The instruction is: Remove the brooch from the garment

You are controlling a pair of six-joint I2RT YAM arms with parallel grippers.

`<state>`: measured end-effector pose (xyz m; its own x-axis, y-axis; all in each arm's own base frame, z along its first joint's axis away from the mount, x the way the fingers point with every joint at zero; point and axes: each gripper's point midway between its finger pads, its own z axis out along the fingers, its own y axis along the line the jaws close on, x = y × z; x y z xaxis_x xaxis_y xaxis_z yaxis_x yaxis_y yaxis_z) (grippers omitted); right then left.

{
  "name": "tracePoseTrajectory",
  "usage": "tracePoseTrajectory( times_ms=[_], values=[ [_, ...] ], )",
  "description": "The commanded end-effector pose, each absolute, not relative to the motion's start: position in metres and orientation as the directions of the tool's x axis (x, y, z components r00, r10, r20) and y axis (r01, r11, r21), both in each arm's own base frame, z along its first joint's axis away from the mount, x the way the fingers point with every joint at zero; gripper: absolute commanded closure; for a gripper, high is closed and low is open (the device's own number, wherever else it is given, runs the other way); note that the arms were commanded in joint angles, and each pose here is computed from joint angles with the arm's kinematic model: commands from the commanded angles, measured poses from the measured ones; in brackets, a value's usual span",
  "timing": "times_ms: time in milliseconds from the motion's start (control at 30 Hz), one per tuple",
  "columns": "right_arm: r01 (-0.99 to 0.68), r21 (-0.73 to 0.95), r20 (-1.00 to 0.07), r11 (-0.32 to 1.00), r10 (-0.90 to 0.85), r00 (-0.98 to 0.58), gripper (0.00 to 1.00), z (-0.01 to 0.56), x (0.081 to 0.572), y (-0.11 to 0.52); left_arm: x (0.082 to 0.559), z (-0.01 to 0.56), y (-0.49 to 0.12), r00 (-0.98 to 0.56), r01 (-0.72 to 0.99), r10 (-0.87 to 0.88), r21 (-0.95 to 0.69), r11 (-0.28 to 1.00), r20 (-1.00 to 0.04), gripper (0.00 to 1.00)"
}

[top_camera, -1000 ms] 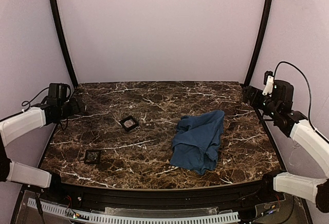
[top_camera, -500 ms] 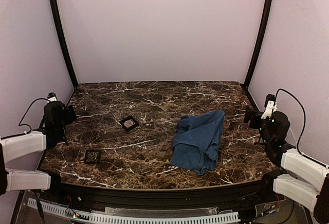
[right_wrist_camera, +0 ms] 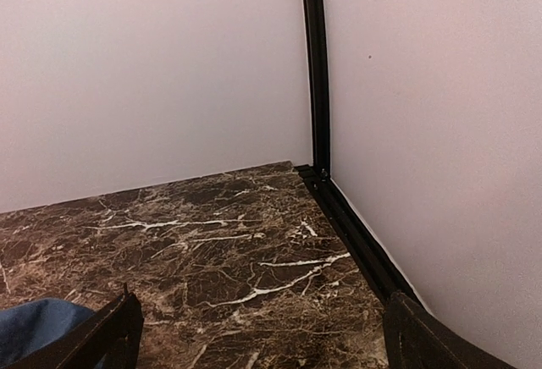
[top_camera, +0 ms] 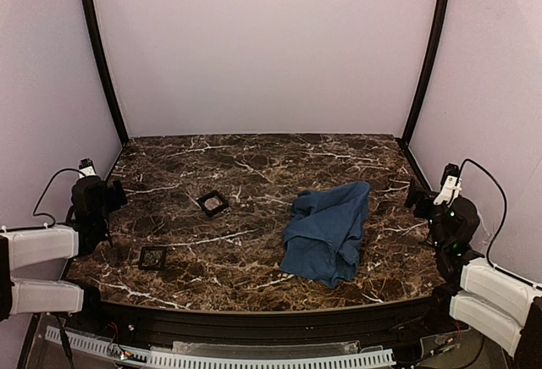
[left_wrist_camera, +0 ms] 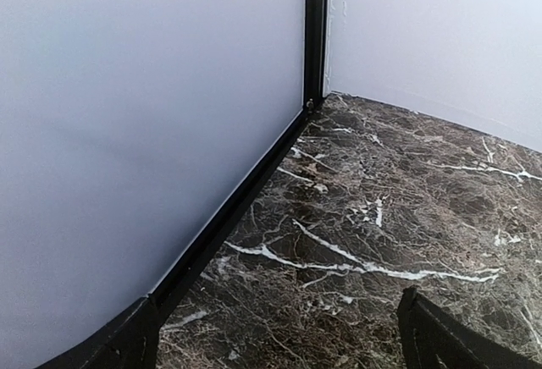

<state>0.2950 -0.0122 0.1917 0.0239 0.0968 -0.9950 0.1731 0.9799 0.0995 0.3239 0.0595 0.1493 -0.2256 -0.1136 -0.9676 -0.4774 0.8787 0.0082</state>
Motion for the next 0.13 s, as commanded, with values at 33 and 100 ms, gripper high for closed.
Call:
tracePoseTrajectory(
  times_ms=[33,100],
  values=[
    [0.198,0.111,-0.992,0.974,0.098,0.078,0.01,0.2011,0.2911,-0.0184,0.3216,0.1456,0.0626,-0.222,-0.487,-0.109,0.014,0.873,-0.969,0.0],
    [0.198,0.111,-0.992,0.974,0.097,0.076,0.01,0.2007,0.2915,-0.0183,0.3214,0.1463,0.0632,-0.218,-0.489,-0.11,0.011,0.872,-0.97,0.0]
  ],
)
